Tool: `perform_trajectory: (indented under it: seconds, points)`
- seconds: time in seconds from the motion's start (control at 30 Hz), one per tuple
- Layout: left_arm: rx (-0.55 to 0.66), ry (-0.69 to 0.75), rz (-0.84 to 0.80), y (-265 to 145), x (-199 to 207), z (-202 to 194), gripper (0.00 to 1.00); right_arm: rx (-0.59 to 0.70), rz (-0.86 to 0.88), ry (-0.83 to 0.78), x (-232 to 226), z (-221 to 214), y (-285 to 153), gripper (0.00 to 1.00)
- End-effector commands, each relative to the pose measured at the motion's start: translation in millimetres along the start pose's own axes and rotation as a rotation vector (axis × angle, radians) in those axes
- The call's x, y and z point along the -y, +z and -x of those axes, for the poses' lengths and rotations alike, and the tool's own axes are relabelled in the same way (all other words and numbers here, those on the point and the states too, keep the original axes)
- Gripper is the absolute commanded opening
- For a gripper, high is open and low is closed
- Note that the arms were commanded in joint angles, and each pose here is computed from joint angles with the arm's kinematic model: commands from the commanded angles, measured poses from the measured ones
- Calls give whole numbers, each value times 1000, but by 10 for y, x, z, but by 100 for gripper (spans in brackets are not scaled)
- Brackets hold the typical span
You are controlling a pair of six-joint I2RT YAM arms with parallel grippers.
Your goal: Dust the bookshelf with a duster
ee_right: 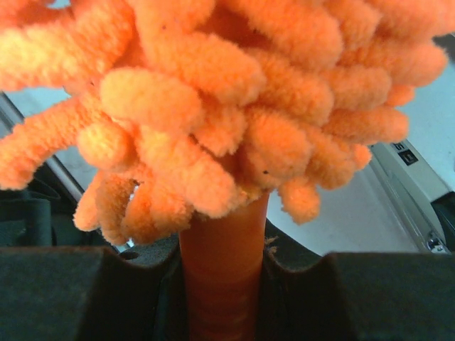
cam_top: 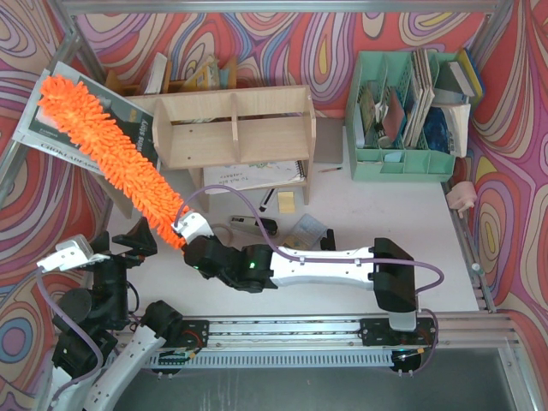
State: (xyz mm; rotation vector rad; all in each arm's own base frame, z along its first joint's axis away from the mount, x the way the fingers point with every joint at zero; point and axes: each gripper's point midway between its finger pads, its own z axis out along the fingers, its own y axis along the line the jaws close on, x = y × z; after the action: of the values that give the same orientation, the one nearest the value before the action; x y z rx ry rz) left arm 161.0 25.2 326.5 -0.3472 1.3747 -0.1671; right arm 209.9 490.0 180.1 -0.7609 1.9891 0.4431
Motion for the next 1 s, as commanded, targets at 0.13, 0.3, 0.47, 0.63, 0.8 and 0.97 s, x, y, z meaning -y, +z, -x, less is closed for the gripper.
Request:
perform_trajectory:
  seconds: [0.13,0.3,0.47,0.63,0.8,0.97]
  points:
    - [11,-12,7,-15,-26,9,98,-2,-16,19,-18,-14,92,0]
    - [10,-14,6,-15,-24,7,98,-69,-60,45,98,-260,117,0]
    - [9,-14,7,-12,-24,-2,98,-97,-81,91,207,-367,110,0]
    - [10,-15,7,-14,-24,4,98,-94,-69,92,155,-290,131,0]
    - [9,-16,7,-13,-24,0,98,-20,21,79,-17,5,85,0]
    - [10,-15,7,-11,-23,-2,98,38,57,67,-94,202,21,0]
